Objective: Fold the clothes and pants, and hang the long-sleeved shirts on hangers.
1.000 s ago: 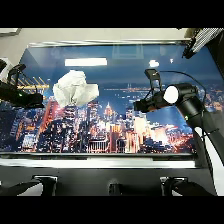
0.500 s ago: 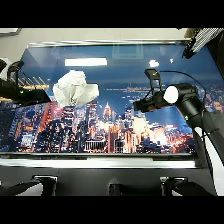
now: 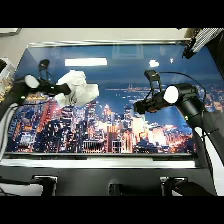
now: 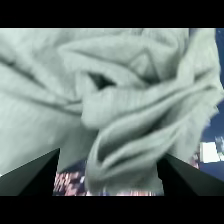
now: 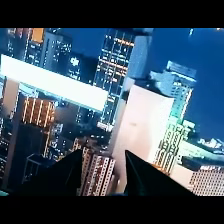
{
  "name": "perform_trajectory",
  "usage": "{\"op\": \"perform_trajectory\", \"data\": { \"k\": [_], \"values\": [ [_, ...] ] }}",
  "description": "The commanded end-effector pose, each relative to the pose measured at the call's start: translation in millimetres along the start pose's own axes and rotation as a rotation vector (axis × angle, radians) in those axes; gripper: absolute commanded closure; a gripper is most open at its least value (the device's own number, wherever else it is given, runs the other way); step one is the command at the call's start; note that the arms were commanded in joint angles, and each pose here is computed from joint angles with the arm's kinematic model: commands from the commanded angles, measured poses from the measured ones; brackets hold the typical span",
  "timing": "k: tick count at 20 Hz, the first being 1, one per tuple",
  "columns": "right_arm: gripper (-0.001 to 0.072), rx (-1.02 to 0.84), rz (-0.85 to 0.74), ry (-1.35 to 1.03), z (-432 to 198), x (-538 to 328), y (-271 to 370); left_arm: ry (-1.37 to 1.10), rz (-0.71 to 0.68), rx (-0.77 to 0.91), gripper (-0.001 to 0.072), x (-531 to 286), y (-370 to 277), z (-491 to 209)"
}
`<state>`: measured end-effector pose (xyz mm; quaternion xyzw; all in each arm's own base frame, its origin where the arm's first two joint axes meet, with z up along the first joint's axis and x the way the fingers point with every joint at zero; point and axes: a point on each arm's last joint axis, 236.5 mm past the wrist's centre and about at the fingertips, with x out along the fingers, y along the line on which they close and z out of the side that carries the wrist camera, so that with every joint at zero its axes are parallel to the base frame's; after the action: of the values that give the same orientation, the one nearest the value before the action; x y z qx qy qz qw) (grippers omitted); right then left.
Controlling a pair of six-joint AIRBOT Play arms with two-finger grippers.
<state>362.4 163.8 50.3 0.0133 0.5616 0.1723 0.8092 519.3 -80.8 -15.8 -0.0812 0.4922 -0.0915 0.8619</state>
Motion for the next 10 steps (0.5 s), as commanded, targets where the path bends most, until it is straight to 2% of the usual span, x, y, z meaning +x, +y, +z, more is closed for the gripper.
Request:
{"op": "perform_trajectory", "data": {
  "k": [1,2,3,4,5,10],
  "values": [
    [0.0380,0.001,0.001,-0.006,2,0,0,0.004,-0.002,0.009,-0.0013,66,-8,-6],
    [0.0380,0.001,0.001,-0.006,2,0,0,0.043,-0.008,0.009,-0.0012,74,-10,-14],
    [0.0381,0.001,0.001,-0.005,1,0,0,0.081,-0.016,0.015,0.0115,74,-14,-18],
    [0.0386,0.000,0.001,0.002,0,0,0,0.114,-0.032,0.018,0.0520,67,-21,-19],
    [0.0412,0.000,0.000,0.019,-4,0,0,0.151,-0.059,0.027,0.0686,55,-31,-20],
    [0.0409,0.006,-0.068,0.127,-34,-14,-14,0.265,-0.358,0.076,0.0690,-35,-137,-34]
  ]
}}
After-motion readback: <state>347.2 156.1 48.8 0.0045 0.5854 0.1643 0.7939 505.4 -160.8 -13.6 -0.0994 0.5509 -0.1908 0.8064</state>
